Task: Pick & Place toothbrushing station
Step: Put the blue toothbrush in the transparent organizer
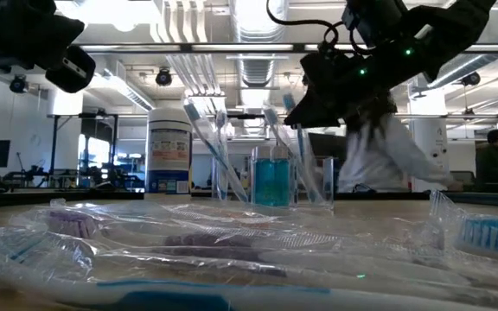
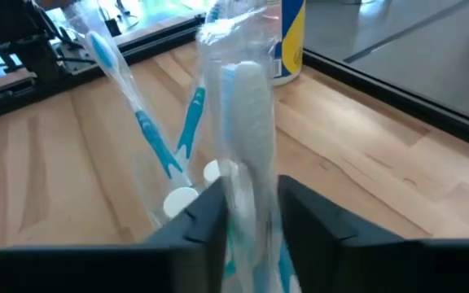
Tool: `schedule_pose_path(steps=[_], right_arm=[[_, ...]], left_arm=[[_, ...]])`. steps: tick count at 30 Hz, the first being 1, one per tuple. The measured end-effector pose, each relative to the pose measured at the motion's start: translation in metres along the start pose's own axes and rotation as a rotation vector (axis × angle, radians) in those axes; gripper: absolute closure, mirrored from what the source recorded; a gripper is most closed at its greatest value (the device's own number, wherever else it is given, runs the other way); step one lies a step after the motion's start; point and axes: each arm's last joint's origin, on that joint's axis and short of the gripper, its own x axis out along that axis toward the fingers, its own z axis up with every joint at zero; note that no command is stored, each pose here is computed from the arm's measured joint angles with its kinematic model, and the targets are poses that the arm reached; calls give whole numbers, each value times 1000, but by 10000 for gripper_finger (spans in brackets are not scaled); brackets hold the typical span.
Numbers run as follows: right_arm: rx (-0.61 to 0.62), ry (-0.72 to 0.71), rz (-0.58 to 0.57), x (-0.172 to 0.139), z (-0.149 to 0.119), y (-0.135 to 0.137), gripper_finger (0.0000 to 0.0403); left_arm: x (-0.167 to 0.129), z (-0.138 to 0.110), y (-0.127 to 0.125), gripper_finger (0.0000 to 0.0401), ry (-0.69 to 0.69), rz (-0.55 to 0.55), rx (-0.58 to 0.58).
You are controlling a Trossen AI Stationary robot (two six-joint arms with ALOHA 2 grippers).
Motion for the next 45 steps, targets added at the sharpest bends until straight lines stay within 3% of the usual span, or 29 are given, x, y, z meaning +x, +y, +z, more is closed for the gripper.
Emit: schedule_pose_path(steps=[5,10,19,24,31,35,38,45], right_arm=[[-1,3,2,-11,12,0,232],[7,-21,21,-35,31,-1,193],[-59,-195,163,-96,62,9,184],[-87,-267,198,-124,64,16,184],[-109,-270,185,-139,50,32,184],[-120,-254,202,-137,29,47,196],[-146,-318,172,-134,6,58,218],[-211,-348,249,-116,-45,72,287]], left_arm=[[0,0,0,388,-2,0,-14],[-1,4,-1,388,-14,-4,-17],[-2,3,-1,394,-6,1,71],[-5,4,-2,388,-12,2,96],[-10,5,-2,393,26,9,108],[-11,3,-2,393,40,30,95],[-12,0,0,395,61,86,99],[-13,0,1,391,58,121,145]])
